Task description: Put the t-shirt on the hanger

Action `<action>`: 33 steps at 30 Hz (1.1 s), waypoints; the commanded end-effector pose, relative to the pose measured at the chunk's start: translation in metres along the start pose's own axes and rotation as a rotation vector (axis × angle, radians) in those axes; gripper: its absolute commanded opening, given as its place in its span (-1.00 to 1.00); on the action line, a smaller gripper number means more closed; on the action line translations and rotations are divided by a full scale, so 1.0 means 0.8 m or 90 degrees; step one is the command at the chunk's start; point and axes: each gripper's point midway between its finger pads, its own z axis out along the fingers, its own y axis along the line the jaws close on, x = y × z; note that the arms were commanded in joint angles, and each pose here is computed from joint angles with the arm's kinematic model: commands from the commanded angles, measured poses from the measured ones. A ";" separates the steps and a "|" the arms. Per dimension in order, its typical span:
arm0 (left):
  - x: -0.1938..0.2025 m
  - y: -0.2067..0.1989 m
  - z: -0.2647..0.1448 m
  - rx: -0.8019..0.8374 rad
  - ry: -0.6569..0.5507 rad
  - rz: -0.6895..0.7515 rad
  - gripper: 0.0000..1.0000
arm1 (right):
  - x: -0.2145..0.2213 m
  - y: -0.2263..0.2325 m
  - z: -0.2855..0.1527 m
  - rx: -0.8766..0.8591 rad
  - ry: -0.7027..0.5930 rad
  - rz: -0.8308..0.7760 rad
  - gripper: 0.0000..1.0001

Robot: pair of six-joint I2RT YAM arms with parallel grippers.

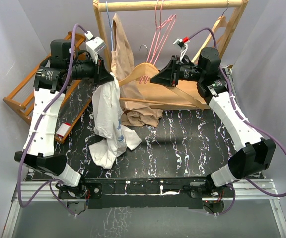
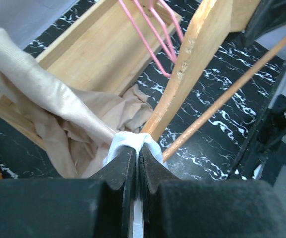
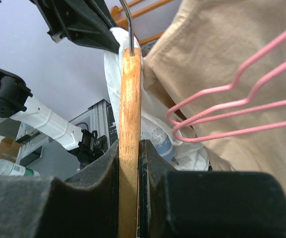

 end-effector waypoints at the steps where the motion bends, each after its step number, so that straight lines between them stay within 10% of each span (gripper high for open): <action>1: -0.026 0.023 -0.002 -0.060 -0.033 0.041 -1.00 | -0.018 0.005 0.000 0.020 -0.013 -0.017 -0.84; 33: -0.100 -0.050 -0.027 0.098 -0.145 0.063 -1.00 | -0.069 0.081 -0.025 -0.004 -0.061 -0.073 -0.84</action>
